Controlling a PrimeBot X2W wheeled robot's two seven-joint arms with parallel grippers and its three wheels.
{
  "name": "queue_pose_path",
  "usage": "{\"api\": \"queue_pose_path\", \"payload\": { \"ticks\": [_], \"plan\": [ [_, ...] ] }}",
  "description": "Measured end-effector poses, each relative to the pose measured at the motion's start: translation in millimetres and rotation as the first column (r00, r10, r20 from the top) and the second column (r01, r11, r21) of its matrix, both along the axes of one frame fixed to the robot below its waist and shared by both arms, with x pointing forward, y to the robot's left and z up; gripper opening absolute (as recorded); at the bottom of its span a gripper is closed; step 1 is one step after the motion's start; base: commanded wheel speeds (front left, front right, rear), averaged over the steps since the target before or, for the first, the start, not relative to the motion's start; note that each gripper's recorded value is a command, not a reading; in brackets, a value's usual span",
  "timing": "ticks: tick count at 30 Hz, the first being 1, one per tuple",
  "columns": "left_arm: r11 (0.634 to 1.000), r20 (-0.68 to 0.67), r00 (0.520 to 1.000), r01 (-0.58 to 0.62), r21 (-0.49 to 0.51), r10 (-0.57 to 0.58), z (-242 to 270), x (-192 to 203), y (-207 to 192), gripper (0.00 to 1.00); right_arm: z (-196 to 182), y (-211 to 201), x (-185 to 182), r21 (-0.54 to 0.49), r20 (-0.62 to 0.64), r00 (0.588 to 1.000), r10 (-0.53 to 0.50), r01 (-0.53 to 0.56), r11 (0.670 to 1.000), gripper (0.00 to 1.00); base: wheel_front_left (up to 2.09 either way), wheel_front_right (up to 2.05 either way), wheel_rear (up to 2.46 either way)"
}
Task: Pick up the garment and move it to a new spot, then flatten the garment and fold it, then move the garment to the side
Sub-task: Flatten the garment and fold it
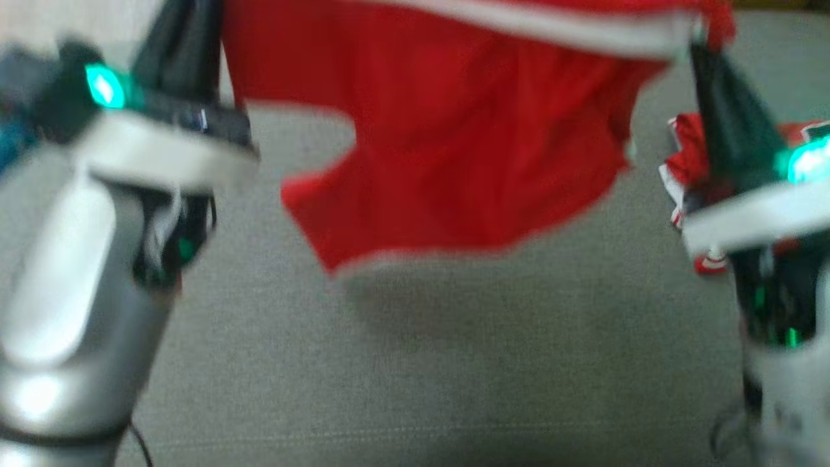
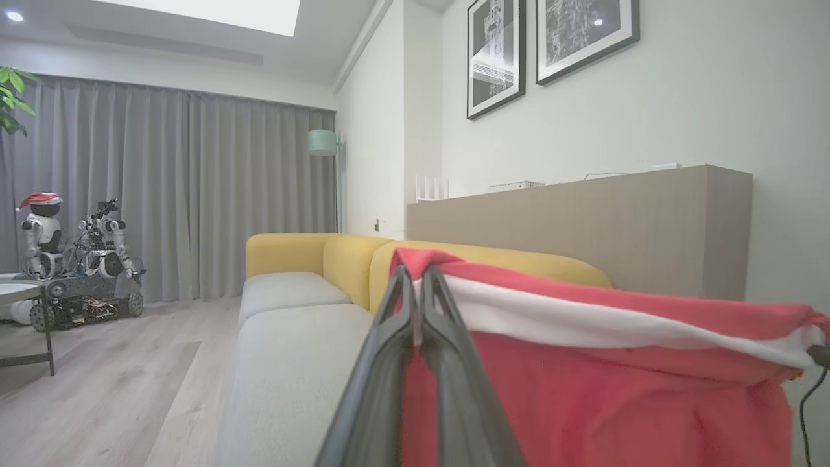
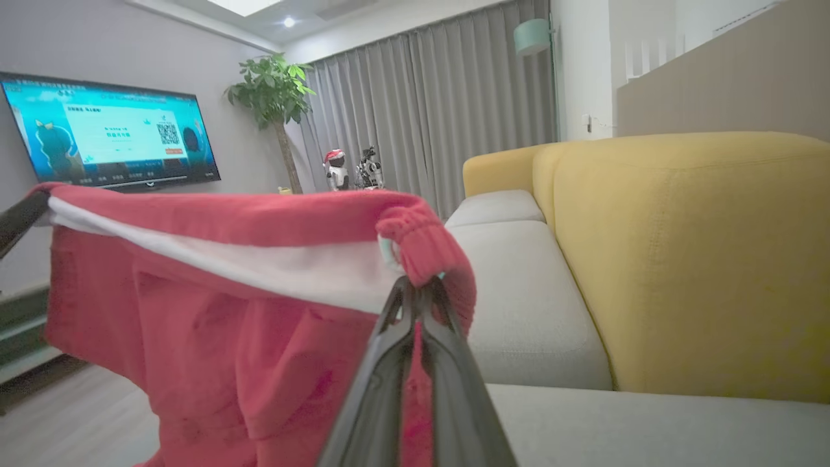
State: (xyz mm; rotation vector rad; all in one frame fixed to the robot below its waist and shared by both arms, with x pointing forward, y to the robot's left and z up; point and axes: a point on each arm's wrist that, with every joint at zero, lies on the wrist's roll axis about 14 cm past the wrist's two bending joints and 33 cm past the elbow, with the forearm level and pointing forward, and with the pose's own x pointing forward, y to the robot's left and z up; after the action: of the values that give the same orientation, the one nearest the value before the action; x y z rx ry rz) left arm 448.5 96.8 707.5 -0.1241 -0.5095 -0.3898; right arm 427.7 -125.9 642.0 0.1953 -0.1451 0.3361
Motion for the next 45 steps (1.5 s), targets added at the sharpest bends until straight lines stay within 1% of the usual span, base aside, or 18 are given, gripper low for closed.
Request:
{"api": "queue_pose_path", "payload": {
  "ticks": [7, 11, 14, 16, 18, 21, 23, 26, 30, 32, 35, 40, 45],
  "plan": [
    [1.000, 0.033, 0.999, 0.022, -0.002, -0.022, 15, 81, -10, 0.00, 31, 17, 88, 0.085, 0.085, 0.996, 0.039, -0.046, 0.995, 0.00, 0.00, 0.00, 0.00],
    [1.000, 0.008, 1.000, 0.003, -0.004, -0.003, 9, 123, -10, 0.00, 27, 32, 133, 0.123, 0.093, 0.994, 0.057, -0.068, 0.990, 0.00, 0.00, 0.00, 0.00],
    [1.000, -0.071, 0.997, -0.010, -0.005, 0.010, -15, 150, -12, 0.00, 3, 44, 161, 0.113, 0.058, 0.996, 0.062, -0.068, 0.991, 0.00, 0.00, 0.00, 0.00],
    [1.000, -0.164, 0.986, -0.018, 0.001, 0.018, -48, 164, -13, 0.00, -25, 55, 173, 0.082, 0.005, 0.997, 0.076, -0.077, 0.994, 0.00, 0.00, 0.00, 0.00],
    [0.999, -0.273, 0.962, -0.028, 0.017, 0.031, -89, 171, -13, 0.00, -60, 64, 179, 0.059, -0.068, 0.994, 0.087, -0.083, 0.995, 0.00, 0.00, 0.00, 0.00],
    [0.998, -0.408, 0.911, -0.044, 0.045, 0.059, -145, 173, -9, 0.00, -119, 72, 176, 0.009, -0.198, 0.975, 0.096, -0.096, 0.995, 0.00, 0.00, 0.00, 0.00],
    [0.998, -0.488, 0.870, -0.049, 0.049, 0.066, -178, 167, -5, 0.00, -147, 74, 170, -0.016, -0.263, 0.960, 0.095, -0.103, 0.995, 0.00, 0.00, 0.00, 0.00],
    [0.997, -0.588, 0.805, -0.064, 0.050, 0.081, -220, 151, 0, 0.00, -170, 75, 159, -0.043, -0.312, 0.945, 0.097, -0.116, 0.992, 0.00, 0.00, 0.00, 0.00],
    [0.996, -0.681, 0.727, -0.082, 0.037, 0.086, -262, 122, 6, 0.00, -201, 71, 134, -0.033, -0.387, 0.918, 0.089, -0.110, 0.993, 0.00, 0.00, 0.00, 0.00],
    [0.996, -0.709, 0.700, -0.088, 0.033, 0.085, -276, 108, 8, 0.00, -216, 69, 118, -0.020, -0.427, 0.900, 0.085, -0.104, 0.994, 0.00, 0.00, 0.00, 0.00],
    [0.995, -0.720, 0.689, -0.102, 0.014, 0.081, -282, 91, 10, 0.00, -228, 66, 99, -0.002, -0.461, 0.884, 0.080, -0.091, 0.996, 0.00, 0.00, 0.00, 0.00],
    [0.992, -0.698, 0.713, -0.122, -0.022, 0.072, -277, 58, 14, 0.00, -231, 63, 69, 0.050, -0.480, 0.874, 0.077, -0.060, 0.997, 0.00, 0.00, 0.00, 0.00],
    [0.990, -0.710, 0.700, -0.138, -0.031, 0.075, -291, 3, 20, 0.00, -240, 58, 27, 0.104, -0.502, 0.862, 0.071, -0.022, 0.994, 0.00, 0.00, 0.00, 0.00]
  ]
}}
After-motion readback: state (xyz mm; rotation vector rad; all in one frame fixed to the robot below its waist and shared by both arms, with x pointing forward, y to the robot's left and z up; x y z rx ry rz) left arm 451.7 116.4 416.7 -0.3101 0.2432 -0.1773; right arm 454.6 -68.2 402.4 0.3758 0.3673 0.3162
